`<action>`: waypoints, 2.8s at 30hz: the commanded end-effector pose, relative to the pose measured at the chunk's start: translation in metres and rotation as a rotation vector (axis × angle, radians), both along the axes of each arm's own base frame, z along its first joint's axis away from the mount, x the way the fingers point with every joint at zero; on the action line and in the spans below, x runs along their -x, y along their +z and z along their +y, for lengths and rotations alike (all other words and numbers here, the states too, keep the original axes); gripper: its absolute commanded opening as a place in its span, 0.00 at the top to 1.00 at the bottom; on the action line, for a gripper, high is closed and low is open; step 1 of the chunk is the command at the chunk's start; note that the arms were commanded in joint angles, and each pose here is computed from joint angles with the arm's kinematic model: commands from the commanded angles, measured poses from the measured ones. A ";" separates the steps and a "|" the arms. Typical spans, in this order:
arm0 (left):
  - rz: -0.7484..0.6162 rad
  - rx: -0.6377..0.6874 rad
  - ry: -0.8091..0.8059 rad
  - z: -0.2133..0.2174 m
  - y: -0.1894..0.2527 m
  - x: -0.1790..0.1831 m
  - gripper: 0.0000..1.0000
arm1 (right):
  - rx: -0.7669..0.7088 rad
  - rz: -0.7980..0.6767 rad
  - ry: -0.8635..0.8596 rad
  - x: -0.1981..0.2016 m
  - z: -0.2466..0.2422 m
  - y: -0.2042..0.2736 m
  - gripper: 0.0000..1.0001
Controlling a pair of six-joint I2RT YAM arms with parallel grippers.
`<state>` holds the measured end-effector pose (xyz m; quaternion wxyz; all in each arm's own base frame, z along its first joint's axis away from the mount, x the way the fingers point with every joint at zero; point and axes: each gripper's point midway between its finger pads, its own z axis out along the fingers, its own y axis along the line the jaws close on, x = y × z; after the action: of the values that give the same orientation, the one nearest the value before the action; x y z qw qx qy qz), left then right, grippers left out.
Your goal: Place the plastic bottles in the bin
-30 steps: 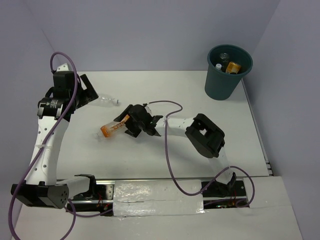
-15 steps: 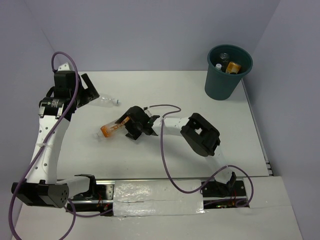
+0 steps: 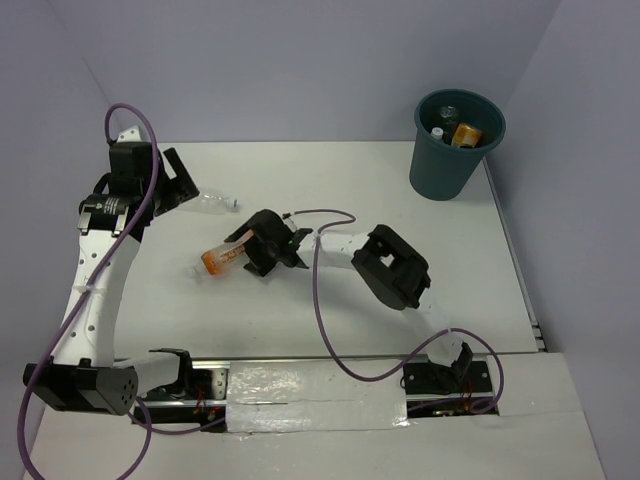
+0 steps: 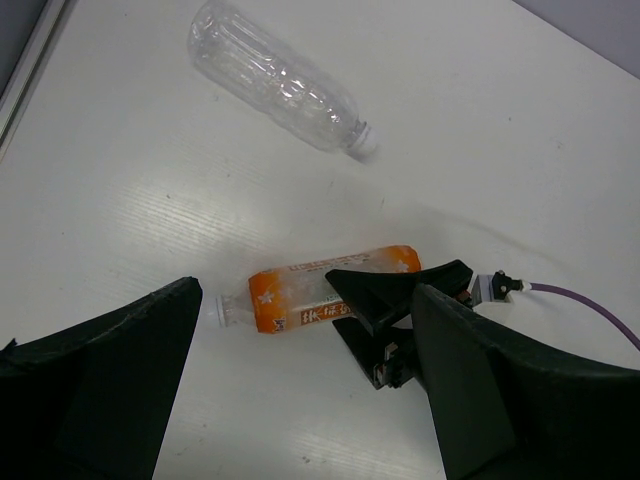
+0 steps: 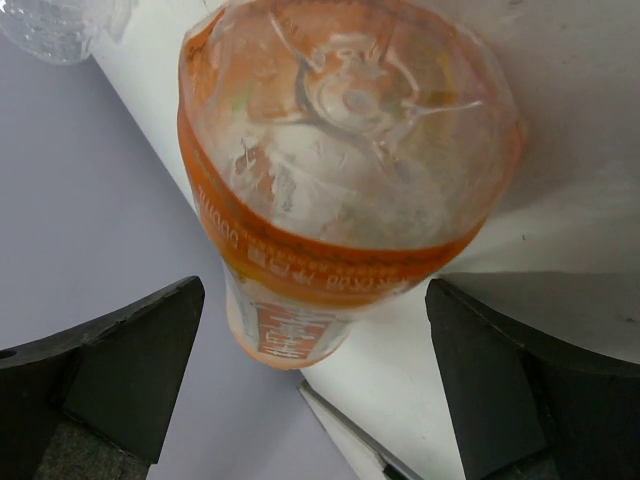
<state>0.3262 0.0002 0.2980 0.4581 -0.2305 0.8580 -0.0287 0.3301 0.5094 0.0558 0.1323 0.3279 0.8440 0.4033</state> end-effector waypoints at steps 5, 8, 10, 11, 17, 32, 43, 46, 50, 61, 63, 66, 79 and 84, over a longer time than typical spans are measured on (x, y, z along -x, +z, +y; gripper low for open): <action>0.014 -0.095 0.019 0.016 0.008 0.001 0.01 | 0.074 0.010 -0.070 -0.032 -0.007 -0.016 0.08; 0.001 -0.066 -0.002 0.009 0.010 0.000 0.01 | 0.069 -0.007 -0.085 -0.036 -0.007 -0.012 0.29; -0.002 -0.051 -0.008 0.007 0.011 0.000 0.01 | 0.070 -0.016 -0.090 -0.038 -0.009 -0.009 0.38; -0.003 -0.046 -0.004 0.006 0.011 0.000 0.01 | 0.063 -0.018 -0.085 -0.039 -0.009 -0.001 0.46; -0.013 -0.022 -0.008 0.003 0.009 -0.004 0.01 | 0.104 -0.332 -0.037 -0.058 -0.034 0.107 0.60; -0.002 0.024 0.017 0.001 0.004 -0.034 0.01 | 0.980 -1.060 -0.368 -0.053 -0.352 0.399 0.58; 0.004 0.083 -0.025 -0.013 -0.011 -0.052 0.01 | 1.449 -0.807 -0.708 -0.093 -0.546 0.455 0.55; 0.010 0.089 -0.030 -0.014 -0.014 -0.056 0.01 | 1.502 -0.675 -0.787 -0.114 -0.579 0.451 0.54; 0.026 0.092 -0.028 -0.015 -0.021 -0.059 0.01 | 1.539 -0.622 -0.763 -0.144 -0.598 0.426 0.53; 0.053 0.102 -0.013 -0.015 -0.034 -0.066 0.01 | 1.428 -0.510 -0.650 -0.202 -0.614 0.329 0.32; 0.056 0.109 -0.013 -0.016 -0.035 -0.068 0.01 | 1.414 -0.501 -0.635 -0.205 -0.614 0.322 0.15; 0.055 0.117 -0.013 -0.017 -0.036 -0.071 0.01 | 1.377 -0.519 -0.618 -0.205 -0.607 0.327 0.06; 0.117 0.127 0.093 -0.007 -0.057 -0.101 0.00 | 1.109 -0.864 -0.544 -0.133 -0.542 0.451 0.03; 0.171 0.155 0.253 0.014 -0.082 -0.126 0.01 | 1.045 -0.859 -0.347 -0.114 -0.481 0.414 0.02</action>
<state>0.4420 -0.0049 0.2103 0.3568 -0.3213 0.8765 -0.0367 0.4557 -0.0127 0.4942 0.6840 0.2085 0.6985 -0.0290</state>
